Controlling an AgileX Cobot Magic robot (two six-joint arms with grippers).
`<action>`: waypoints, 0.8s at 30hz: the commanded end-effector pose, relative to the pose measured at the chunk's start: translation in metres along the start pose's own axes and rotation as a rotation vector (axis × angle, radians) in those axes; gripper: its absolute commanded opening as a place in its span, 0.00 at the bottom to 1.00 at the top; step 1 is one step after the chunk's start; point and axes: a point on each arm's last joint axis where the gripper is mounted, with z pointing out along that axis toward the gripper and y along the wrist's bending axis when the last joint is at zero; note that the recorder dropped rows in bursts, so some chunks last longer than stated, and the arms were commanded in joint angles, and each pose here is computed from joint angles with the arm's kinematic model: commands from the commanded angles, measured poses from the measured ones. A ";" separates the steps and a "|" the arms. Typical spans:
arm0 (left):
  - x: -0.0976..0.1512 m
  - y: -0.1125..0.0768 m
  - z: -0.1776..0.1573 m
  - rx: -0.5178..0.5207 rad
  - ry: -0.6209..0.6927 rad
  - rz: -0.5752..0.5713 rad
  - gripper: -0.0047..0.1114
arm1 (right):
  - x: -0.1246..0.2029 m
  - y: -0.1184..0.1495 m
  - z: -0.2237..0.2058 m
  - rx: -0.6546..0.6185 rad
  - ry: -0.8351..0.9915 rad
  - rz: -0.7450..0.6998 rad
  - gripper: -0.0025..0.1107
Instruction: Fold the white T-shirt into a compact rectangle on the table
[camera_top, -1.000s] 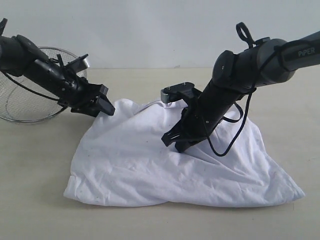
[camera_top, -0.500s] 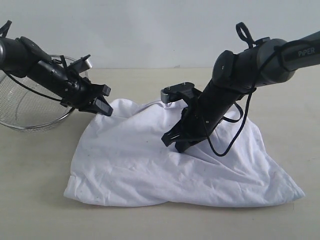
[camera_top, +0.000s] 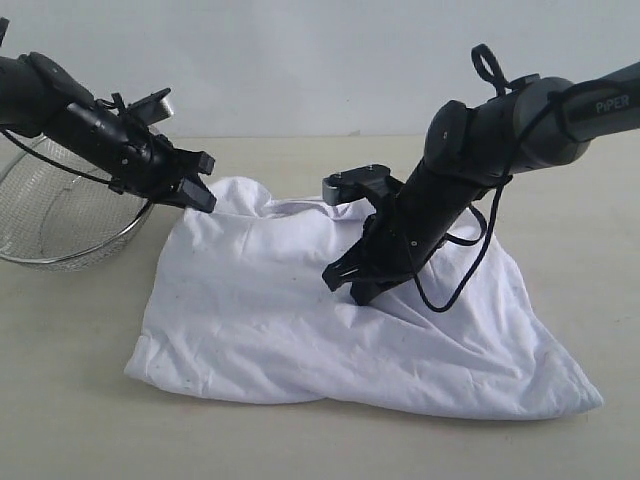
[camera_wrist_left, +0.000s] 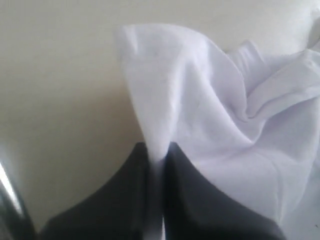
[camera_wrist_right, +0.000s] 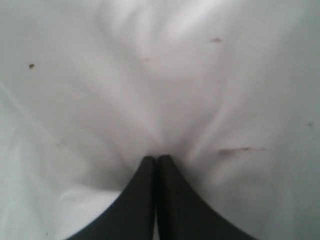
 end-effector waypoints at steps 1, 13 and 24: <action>-0.002 0.013 -0.009 -0.128 -0.004 -0.012 0.08 | 0.016 -0.006 0.013 0.029 0.122 -0.018 0.02; -0.020 0.006 -0.034 -0.171 -0.141 0.027 0.08 | 0.018 -0.010 0.013 0.073 0.143 -0.003 0.02; -0.021 0.003 -0.032 -0.176 -0.149 0.060 0.12 | 0.018 -0.010 0.013 0.073 0.143 -0.003 0.02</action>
